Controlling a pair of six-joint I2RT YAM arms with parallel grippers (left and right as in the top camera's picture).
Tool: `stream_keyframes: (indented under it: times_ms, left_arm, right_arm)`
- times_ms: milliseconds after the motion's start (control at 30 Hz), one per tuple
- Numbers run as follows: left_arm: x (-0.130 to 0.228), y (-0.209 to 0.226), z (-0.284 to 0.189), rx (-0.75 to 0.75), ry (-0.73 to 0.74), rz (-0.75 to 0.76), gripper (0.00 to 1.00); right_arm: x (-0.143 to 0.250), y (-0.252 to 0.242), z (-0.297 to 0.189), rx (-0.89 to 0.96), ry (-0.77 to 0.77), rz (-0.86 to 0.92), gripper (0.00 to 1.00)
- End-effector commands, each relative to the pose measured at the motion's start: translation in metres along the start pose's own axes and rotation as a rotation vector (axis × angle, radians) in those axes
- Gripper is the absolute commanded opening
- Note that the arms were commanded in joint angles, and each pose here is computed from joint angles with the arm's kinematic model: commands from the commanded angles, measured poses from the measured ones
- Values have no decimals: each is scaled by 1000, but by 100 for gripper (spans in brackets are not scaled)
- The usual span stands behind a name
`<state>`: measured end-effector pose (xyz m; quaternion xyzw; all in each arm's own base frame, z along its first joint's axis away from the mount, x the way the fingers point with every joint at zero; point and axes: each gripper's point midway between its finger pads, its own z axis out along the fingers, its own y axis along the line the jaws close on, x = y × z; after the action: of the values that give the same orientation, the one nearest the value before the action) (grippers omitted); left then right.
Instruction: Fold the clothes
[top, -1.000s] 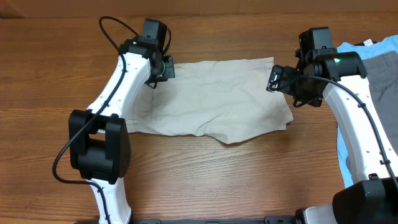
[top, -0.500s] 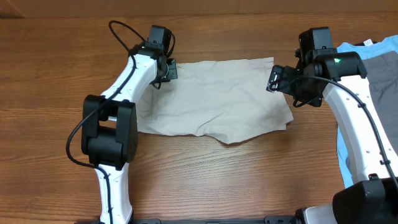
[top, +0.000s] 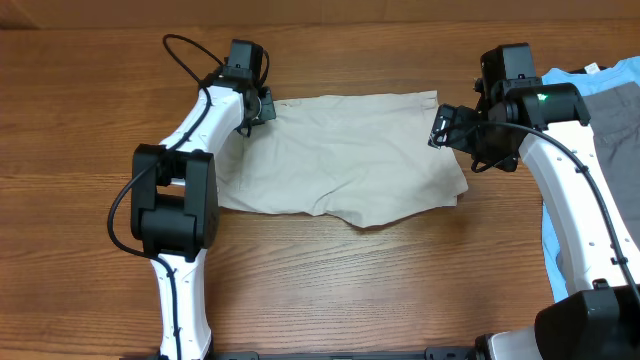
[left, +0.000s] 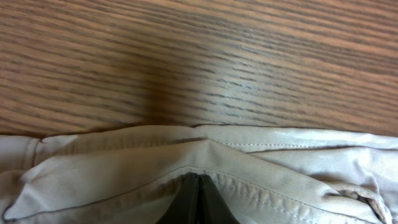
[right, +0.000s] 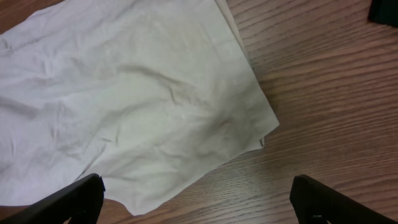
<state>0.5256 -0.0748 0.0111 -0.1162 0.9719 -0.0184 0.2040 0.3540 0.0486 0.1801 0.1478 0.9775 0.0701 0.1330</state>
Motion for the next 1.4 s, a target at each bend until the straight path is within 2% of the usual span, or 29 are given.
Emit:
stream_keyframes:
  times_ms: [0, 267, 467, 800, 1000, 1367]
  left_arm:
    - [18, 37, 33, -67, 80, -34, 4]
    - [-31, 20, -47, 12, -47, -35, 4]
    - [-41, 18, -95, 47, -91, -71, 4]
    - [-11, 39, -80, -24, 41, -93, 4]
    - [-13, 63, -79, -50, 56, -202, 4]
    - [5, 95, -57, -85, 91, -251, 5]
  right_arm:
    - [-3, 0, -6, -10, -21, 7, 100]
    - [-3, 0, -6, -10, -21, 7, 100]
    - [-3, 0, -6, -10, -21, 7, 100]
    - [-3, 0, -6, -10, -21, 7, 100]
    - [-3, 0, -6, -10, -21, 7, 100]
    - [-3, 0, -6, -10, -21, 7, 100]
